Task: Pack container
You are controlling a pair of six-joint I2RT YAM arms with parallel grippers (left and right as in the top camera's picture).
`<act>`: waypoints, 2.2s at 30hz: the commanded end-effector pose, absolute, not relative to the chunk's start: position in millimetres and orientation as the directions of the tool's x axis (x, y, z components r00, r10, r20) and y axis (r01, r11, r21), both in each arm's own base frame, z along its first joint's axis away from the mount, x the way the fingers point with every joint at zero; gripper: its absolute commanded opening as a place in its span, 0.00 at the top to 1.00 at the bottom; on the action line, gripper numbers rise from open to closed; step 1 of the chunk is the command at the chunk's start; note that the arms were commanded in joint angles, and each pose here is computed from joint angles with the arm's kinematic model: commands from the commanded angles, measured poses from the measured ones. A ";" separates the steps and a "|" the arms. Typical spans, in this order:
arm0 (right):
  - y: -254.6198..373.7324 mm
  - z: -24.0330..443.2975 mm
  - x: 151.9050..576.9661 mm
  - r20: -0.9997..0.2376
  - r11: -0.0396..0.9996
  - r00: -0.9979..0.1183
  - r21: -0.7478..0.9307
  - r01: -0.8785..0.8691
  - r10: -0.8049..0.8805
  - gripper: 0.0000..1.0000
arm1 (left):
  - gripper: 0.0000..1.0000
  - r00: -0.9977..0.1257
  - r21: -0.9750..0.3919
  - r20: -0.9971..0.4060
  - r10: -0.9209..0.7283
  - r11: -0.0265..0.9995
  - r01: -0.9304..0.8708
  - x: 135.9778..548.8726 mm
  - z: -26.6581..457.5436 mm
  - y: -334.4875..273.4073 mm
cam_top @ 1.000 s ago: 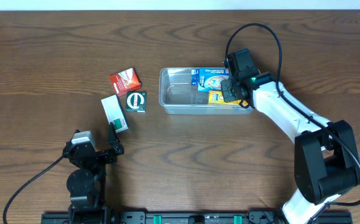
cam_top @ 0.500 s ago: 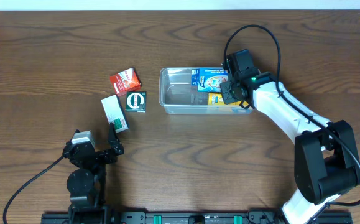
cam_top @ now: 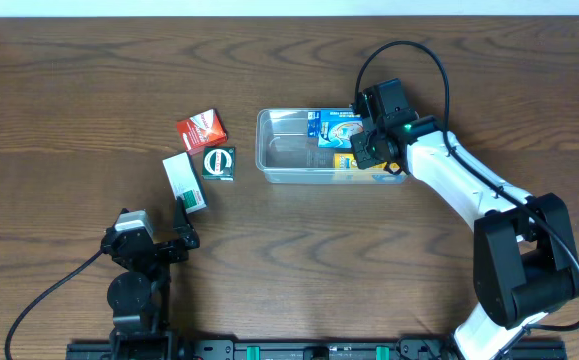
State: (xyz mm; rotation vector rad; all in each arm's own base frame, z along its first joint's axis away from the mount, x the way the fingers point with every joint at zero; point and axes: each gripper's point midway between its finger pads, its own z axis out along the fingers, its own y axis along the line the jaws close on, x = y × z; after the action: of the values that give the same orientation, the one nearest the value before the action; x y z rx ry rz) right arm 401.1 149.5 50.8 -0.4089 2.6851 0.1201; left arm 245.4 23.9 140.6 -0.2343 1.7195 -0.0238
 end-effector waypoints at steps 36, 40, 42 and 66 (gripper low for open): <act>135.6 169.8 424.6 -0.594 0.964 -0.781 0.030 -0.264 -0.195 0.61 | 0.02 -0.193 -0.124 -0.968 -0.158 0.976 -0.179 243.0 122.2 29.7; 103.8 209.0 422.3 -0.657 0.982 -0.746 0.046 -0.183 -0.108 0.48 | 0.02 -0.193 -0.124 -0.968 -0.158 0.976 -0.179 243.0 122.2 29.7; 81.9 225.8 421.0 -0.683 0.991 -0.729 0.055 -0.122 -0.051 0.32 | 0.02 -0.193 -0.124 -0.968 -0.158 0.976 -0.179 243.0 122.2 29.7; -146.6 196.2 363.5 -0.544 0.772 -0.631 0.050 0.634 0.554 0.01 | 0.02 -0.180 -0.118 -0.972 -0.150 0.977 -0.177 243.7 125.7 29.9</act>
State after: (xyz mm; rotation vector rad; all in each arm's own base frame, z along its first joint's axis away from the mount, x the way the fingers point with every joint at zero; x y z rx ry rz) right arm 364.0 -142.9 193.4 0.8609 2.4357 -0.1892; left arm 245.5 23.9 141.3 -0.2337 1.7165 -0.0231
